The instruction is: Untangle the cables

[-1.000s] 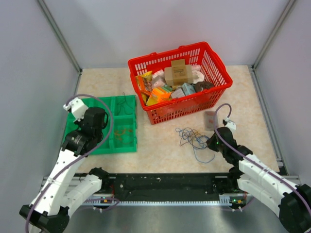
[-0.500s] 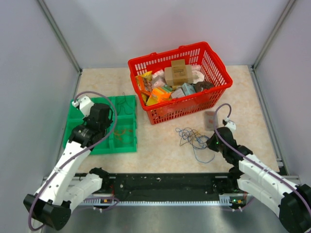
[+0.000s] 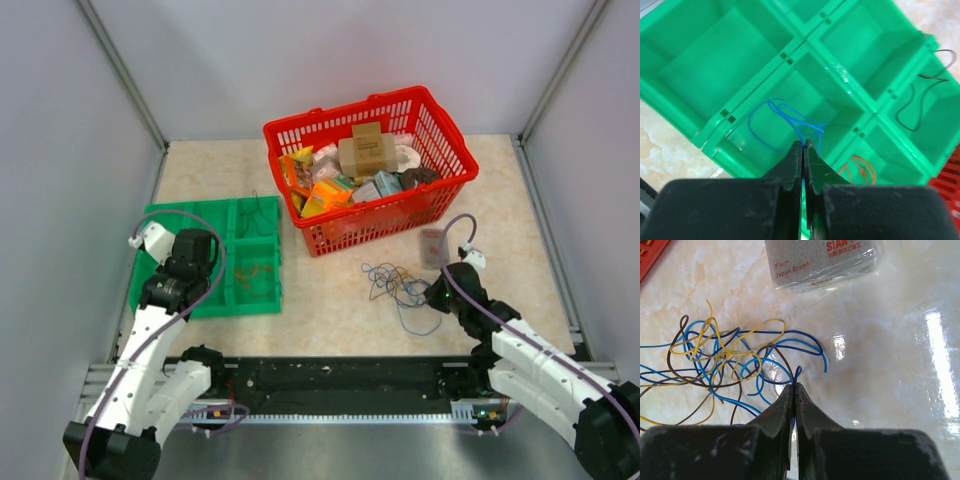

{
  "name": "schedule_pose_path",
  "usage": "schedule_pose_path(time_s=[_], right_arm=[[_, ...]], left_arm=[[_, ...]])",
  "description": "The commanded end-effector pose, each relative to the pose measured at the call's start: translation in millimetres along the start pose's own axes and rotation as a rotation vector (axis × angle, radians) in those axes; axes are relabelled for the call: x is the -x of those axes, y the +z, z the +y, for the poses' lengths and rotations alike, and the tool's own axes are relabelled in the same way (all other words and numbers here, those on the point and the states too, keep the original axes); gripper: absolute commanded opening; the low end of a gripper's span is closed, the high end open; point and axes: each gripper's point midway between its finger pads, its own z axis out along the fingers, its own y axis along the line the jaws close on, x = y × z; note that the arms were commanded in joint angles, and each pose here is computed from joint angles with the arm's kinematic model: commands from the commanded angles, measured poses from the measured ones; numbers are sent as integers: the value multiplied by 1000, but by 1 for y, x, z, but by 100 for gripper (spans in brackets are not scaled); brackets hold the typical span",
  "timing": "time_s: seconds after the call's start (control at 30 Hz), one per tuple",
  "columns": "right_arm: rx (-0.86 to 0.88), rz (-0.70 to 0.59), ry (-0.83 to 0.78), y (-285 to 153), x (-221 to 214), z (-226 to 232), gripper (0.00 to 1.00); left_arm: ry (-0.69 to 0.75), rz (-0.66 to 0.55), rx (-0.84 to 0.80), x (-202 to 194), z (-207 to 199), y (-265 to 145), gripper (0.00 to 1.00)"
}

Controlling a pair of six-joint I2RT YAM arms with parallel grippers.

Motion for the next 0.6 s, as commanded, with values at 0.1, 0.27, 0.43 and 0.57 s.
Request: schedule_pose_path(time_s=[0.1,0.27,0.43,0.57], right_arm=[[27,-27,0,0,7,5,0],[32,-20,-6,1,5,6,0],[31,-17,-7,2,5,6,0],[39,1,-19,3,4,9,1]], left_arm=[[-94,117,140,-33,28,21,14],[-74,146,52,-28,9,17,96],[19,144,-219,-3,-31,-18,98],[102,261,-715,-17,-103,-69,84]])
